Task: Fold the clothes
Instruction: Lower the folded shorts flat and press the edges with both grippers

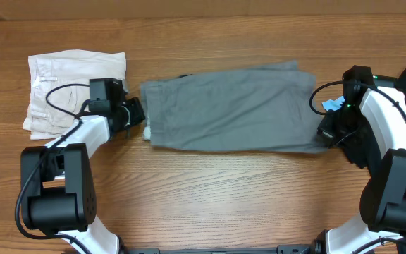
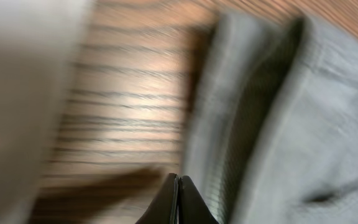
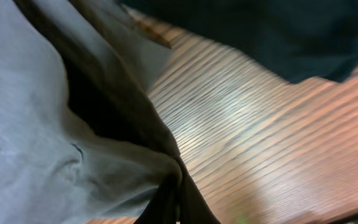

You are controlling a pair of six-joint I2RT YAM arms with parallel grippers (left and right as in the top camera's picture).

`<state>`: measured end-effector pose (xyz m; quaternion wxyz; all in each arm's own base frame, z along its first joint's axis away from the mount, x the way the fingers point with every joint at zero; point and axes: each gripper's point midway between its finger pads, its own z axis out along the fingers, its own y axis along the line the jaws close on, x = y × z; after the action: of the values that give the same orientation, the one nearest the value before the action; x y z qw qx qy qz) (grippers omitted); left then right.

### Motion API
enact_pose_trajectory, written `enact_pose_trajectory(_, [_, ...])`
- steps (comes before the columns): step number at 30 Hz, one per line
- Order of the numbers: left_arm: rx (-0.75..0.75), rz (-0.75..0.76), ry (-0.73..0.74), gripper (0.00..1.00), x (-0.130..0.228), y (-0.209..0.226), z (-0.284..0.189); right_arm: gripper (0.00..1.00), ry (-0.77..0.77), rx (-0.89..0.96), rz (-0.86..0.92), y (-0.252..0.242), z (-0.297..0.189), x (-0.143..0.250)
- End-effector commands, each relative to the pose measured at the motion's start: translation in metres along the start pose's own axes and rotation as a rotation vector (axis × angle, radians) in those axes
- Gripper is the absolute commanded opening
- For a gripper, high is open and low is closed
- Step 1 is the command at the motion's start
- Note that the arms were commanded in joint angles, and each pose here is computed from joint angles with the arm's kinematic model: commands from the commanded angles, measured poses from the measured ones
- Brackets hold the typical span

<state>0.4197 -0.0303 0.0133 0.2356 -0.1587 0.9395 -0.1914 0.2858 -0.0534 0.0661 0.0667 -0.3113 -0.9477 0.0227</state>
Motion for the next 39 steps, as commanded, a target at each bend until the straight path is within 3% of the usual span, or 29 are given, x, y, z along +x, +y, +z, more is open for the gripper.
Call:
enact_pose_trajectory(1, [0.003, -0.003, -0.015, 0.04, -0.006, 0.001, 0.001, 0.17, -0.048, 0.031, 0.023, -0.007, -0.007, -0.01])
enact_pose_trajectory(2, [0.015, -0.003, -0.013, 0.04, -0.006, -0.001, 0.001, 0.25, -0.04, 0.012, -0.002, -0.004, -0.007, -0.008])
enact_pose_trajectory(3, [0.055, 0.002, -0.012, 0.04, -0.009, -0.01, 0.0, 0.51, -0.028, -0.014, -0.038, 0.001, -0.007, -0.006])
enact_pose_trajectory(4, [0.083, 0.006, -0.012, 0.05, -0.013, -0.016, -0.002, 0.58, -0.024, -0.027, -0.06, 0.003, -0.007, -0.006])
enact_pose_trajectory(8, [0.203, 0.031, -0.01, 0.11, -0.029, -0.045, -0.016, 0.61, -0.032, -0.034, -0.056, 0.004, -0.007, -0.008])
enact_pose_trajectory(11, [0.296, 0.081, -0.015, 0.17, -0.041, -0.071, -0.034, 0.51, -0.073, -0.114, -0.069, 0.018, -0.01, -0.02])
enact_pose_trajectory(14, [0.386, 0.136, -0.035, 0.18, -0.055, -0.097, -0.057, 0.37, -0.113, -0.357, -0.203, 0.063, -0.022, -0.029])
enact_pose_trajectory(17, [0.437, 0.196, -0.039, 0.13, -0.054, -0.119, -0.065, 0.2, -0.159, -0.539, -0.27, 0.098, -0.039, -0.035])
enact_pose_trajectory(20, [0.435, 0.302, -0.008, 0.04, -0.035, -0.135, -0.053, 0.13, -0.193, -0.632, -0.321, 0.124, -0.05, -0.035])
enact_pose_trajectory(25, [0.433, 0.469, 0.082, 0.04, 0.012, -0.162, -0.009, 0.1, -0.193, -0.605, -0.321, 0.146, -0.042, -0.025])
enact_pose_trajectory(30, [0.458, 0.526, 0.167, 0.04, 0.054, -0.176, 0.034, 0.09, -0.102, -0.565, -0.376, 0.165, -0.008, 0.012])
enact_pose_trajectory(33, [0.385, 0.505, 0.165, 0.04, 0.058, -0.165, 0.056, 0.09, -0.044, -0.519, -0.416, 0.168, 0.02, 0.037])
enact_pose_trajectory(39, [0.176, 0.4, 0.079, 0.04, 0.028, -0.117, 0.082, 0.07, 0.006, -0.297, -0.328, 0.131, 0.093, 0.059])
